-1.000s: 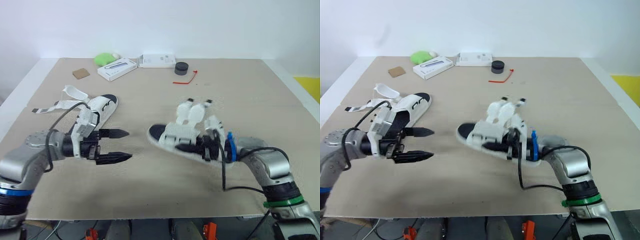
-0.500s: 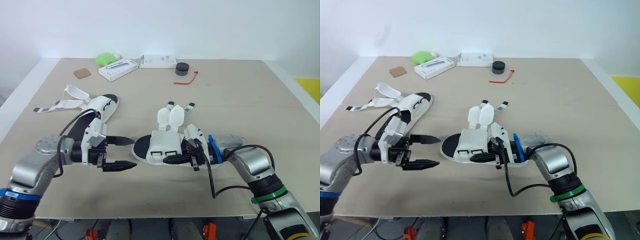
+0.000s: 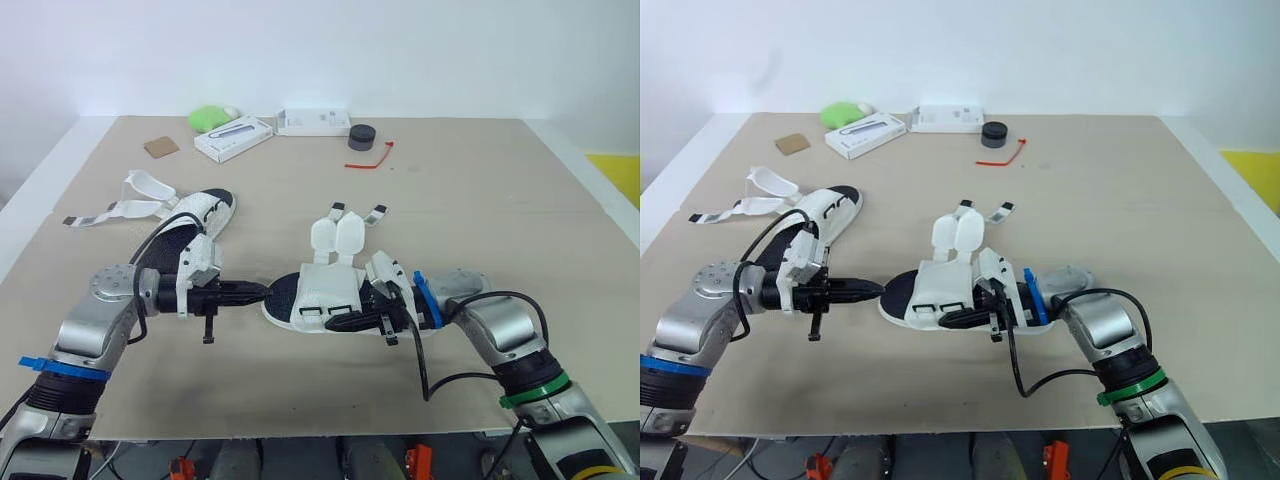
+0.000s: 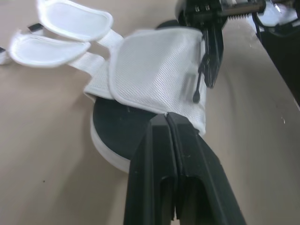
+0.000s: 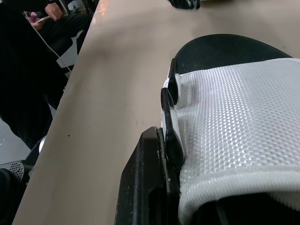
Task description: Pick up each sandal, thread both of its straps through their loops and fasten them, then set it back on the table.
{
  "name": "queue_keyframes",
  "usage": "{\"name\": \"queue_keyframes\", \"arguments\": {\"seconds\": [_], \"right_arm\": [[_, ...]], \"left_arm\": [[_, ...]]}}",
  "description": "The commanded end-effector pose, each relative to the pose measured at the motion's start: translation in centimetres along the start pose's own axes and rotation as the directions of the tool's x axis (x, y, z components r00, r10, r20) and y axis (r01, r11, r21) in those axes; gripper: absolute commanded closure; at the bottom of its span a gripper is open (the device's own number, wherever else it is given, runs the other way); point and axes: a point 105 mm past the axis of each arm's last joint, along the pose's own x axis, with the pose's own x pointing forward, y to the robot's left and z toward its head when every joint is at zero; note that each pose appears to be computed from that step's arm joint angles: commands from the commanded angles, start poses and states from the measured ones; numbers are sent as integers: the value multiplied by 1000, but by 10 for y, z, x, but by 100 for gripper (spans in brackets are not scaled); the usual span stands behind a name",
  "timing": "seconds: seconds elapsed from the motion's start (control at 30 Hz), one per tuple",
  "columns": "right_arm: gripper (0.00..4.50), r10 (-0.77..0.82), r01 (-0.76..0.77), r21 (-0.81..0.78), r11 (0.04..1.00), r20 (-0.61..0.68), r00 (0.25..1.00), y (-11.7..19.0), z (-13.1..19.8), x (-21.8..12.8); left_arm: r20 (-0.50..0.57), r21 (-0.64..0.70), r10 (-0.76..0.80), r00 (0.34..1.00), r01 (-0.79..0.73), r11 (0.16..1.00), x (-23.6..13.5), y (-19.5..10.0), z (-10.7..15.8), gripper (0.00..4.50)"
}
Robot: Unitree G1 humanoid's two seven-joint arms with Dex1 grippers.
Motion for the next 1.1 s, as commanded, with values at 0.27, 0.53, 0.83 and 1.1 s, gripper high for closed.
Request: {"name": "queue_keyframes", "arguments": {"seconds": [0.27, 0.53, 0.83, 1.1], "right_arm": [[450, 92, -94, -63, 994, -34, 995, -7, 11, 5], [450, 105, -107, -67, 992, -40, 994, -20, 14, 8], [450, 92, -92, -46, 995, -8, 996, -34, 19, 12], [450, 119, -120, -40, 992, -26, 993, -27, 14, 12]], "left_arm": [[-77, 159, 16, 997, -3, 987, 8, 15, -9, 444], [-78, 188, 35, 996, -20, 982, 10, 19, -14, 444], [-107, 249, 42, 993, -15, 968, 19, 17, -27, 444], [-121, 274, 73, 990, -37, 961, 35, 31, -43, 444]]}}
